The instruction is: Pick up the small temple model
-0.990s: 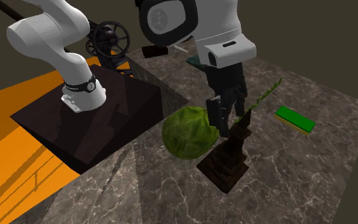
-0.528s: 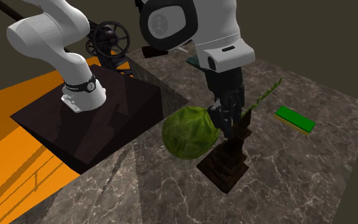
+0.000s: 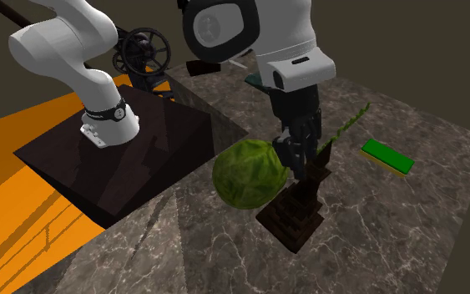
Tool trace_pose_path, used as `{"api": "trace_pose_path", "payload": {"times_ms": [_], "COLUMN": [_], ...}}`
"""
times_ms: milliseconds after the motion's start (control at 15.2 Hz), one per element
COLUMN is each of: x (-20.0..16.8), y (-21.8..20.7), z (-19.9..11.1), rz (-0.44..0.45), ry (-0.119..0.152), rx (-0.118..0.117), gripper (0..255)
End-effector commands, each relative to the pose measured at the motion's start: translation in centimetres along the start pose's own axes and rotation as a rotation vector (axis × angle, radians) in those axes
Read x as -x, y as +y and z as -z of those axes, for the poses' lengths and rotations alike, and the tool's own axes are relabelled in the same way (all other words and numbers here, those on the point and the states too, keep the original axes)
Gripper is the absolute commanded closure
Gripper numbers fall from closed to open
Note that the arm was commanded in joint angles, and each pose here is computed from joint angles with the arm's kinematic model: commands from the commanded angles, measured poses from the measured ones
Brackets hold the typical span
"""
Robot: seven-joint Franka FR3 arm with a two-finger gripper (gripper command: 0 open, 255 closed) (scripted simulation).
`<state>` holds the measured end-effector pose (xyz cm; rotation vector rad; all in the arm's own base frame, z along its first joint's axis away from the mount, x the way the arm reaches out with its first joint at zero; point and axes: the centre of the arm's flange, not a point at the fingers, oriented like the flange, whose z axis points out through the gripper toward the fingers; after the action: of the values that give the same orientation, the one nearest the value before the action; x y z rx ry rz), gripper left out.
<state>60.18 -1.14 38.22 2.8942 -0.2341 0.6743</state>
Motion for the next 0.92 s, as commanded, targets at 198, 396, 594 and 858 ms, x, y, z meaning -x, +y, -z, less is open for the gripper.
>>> {"api": "trace_pose_path", "payload": {"times_ms": [198,396,594,858], "x": [-1.2,-1.9,-2.6,-3.4], "y": [0.3,0.5,0.7,0.9], "z": [2.3,3.7,5.1,6.6], "rz": [0.000,0.000,0.000,0.000], "ry": [0.001,0.001,0.001,0.001], "rx": [0.000,0.000,0.000,0.000], "gripper": [255,255,255,255]}}
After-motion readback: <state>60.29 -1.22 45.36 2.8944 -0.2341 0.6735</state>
